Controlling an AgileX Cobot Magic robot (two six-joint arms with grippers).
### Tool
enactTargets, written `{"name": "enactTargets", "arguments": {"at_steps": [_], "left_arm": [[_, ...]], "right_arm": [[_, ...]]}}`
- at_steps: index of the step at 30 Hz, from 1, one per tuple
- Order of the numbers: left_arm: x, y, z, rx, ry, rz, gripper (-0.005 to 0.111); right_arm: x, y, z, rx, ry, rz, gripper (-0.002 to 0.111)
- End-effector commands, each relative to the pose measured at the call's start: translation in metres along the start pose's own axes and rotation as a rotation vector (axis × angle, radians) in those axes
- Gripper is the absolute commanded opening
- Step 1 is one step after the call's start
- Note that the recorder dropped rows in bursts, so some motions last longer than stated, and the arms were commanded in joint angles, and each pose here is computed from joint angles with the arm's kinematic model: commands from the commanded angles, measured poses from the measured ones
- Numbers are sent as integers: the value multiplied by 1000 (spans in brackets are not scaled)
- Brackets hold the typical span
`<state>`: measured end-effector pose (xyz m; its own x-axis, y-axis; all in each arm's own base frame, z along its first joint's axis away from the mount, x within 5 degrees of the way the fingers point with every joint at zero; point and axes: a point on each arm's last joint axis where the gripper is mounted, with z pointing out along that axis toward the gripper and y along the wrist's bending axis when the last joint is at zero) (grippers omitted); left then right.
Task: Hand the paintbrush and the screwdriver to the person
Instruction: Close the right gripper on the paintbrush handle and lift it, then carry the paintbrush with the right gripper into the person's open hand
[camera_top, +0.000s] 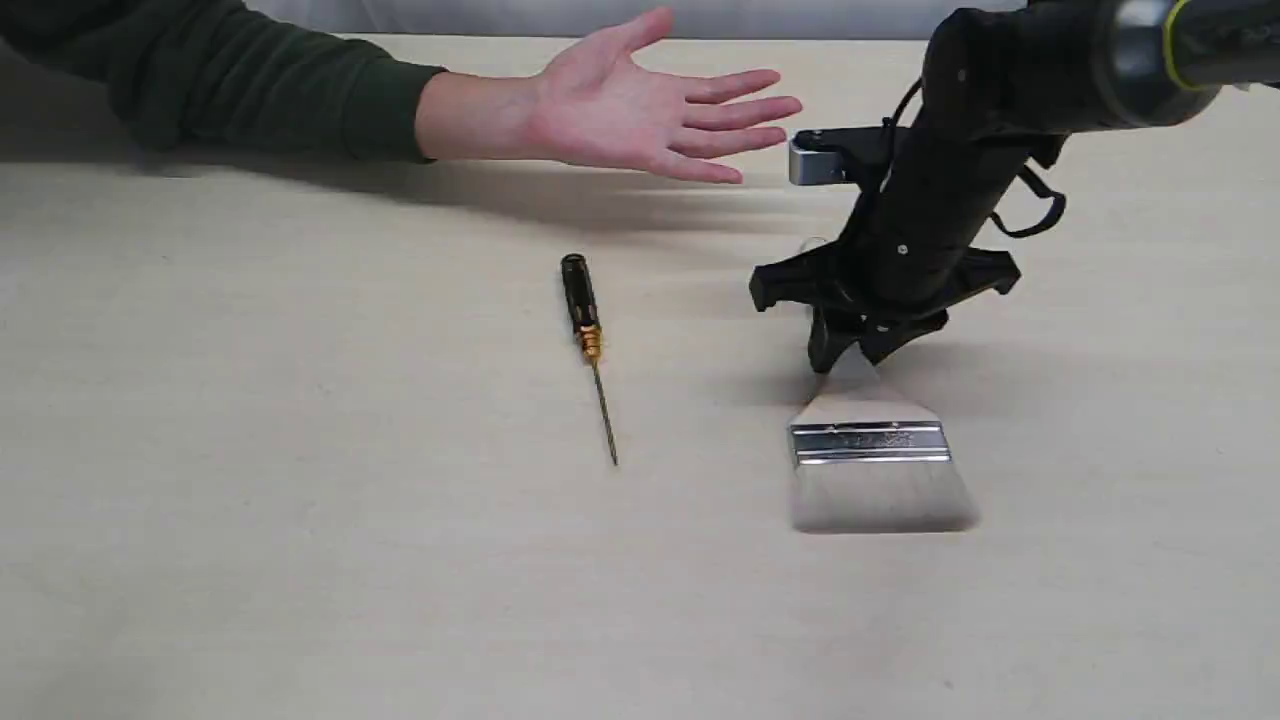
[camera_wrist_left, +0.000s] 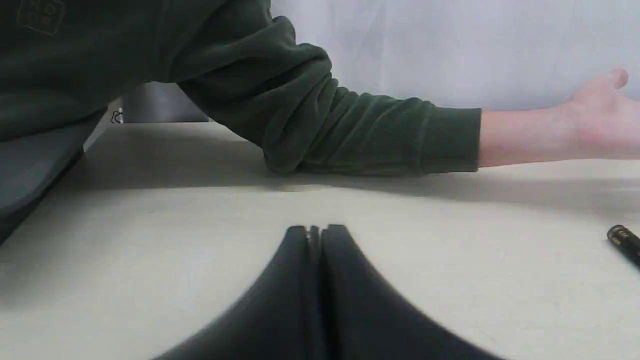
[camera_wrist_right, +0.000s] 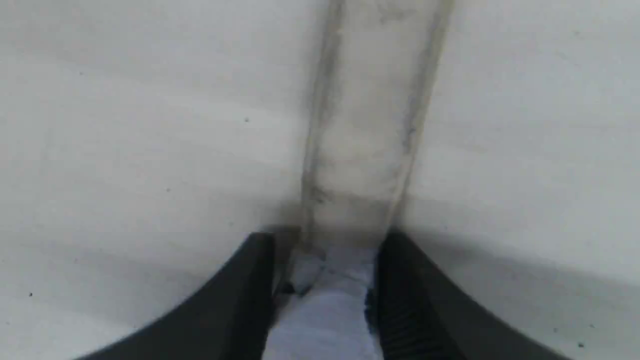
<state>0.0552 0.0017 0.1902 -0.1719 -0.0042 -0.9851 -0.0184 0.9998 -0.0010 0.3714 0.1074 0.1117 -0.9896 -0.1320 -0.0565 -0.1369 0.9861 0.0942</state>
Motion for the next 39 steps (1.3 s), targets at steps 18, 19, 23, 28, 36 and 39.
{"name": "enactTargets", "arguments": {"at_steps": [18,19,23,28,36,39], "left_arm": [[-1,0,0,6,-12,-3,0],[-1,0,0,6,-12,-3,0],[-1,0,0,6,-12,-3,0],[-1,0,0,6,-12,-3,0],[-1,0,0,6,-12,-3,0],[-1,0,0,6,-12,-3,0]], "right_arm": [[31,-11,-93,120,-205,-23,5],[33,-9,-99,110,-221,-25,5],[36,-1,-126,79,-315,-40,5],[29,16,-150,54,-400,-92,5],[-1,41,-179,7,-530,-125,5],[-18,45,-179,5,-535,-124,5]]}}
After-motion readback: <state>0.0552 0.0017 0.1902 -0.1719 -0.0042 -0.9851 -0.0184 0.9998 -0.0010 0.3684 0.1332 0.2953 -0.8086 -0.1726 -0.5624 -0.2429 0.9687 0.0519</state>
